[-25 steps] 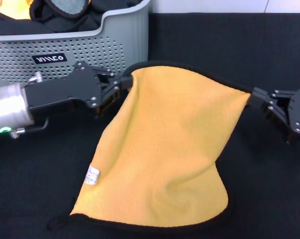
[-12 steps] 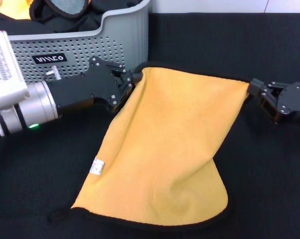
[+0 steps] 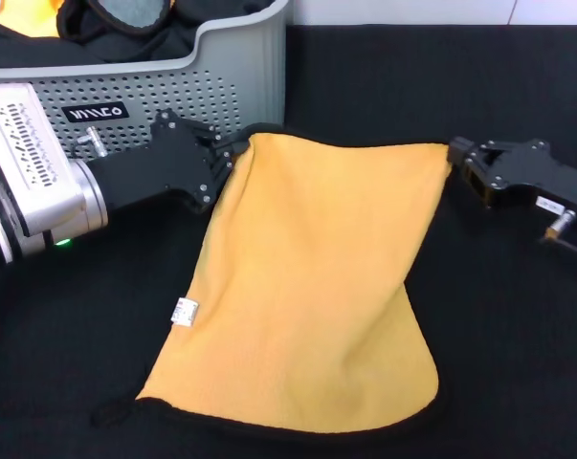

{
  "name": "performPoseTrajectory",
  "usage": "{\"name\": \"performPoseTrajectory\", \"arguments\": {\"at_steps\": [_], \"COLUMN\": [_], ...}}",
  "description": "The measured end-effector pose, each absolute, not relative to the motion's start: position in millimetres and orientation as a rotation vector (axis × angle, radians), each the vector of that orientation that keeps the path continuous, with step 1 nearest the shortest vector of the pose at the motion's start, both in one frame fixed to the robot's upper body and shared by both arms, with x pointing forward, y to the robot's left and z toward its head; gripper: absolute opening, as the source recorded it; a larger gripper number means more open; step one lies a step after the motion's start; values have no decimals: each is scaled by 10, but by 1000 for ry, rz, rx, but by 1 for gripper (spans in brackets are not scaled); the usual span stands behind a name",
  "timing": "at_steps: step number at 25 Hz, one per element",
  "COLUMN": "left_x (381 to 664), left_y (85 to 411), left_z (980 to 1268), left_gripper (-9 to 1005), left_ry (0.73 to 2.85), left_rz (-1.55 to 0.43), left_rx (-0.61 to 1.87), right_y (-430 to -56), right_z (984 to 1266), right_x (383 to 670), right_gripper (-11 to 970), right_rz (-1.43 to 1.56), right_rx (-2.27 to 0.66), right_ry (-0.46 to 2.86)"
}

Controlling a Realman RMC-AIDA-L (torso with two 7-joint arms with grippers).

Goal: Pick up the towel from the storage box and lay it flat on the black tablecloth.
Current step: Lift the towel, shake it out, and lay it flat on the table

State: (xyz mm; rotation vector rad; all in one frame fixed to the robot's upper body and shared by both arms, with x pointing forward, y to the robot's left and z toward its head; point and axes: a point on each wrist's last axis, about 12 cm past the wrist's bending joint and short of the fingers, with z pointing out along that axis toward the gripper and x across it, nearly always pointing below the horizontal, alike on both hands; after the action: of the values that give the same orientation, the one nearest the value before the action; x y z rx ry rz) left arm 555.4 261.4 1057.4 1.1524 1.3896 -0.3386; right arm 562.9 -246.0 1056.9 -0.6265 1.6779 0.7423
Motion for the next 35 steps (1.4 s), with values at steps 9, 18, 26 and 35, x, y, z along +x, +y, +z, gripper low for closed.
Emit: {"name": "performPoseTrajectory", "arguments": {"at_steps": [9,18,26,35], "left_x": [5469,5406,5496,5549], "left_y": [2787,2837,2753,2678], "left_z": [10506,10344,10244,10146], "left_gripper": [46,47,48,50], "left_ry": [1393,1426,1430,1495], "left_rz": [-218,-104,21,77], "left_rx": [1085,1138,1165,1128], "right_y": [-2224,-1998,-1972,-2048], "right_z": [10696,10702,10645,10596], "right_x": [5942,6076,6117,6120], "right_gripper": [1,2,1,53], "right_rz": [663,624,562,520], "right_rx": [-701,-767,-749,-709], "right_ry": [1684,1728,1773,1812]}}
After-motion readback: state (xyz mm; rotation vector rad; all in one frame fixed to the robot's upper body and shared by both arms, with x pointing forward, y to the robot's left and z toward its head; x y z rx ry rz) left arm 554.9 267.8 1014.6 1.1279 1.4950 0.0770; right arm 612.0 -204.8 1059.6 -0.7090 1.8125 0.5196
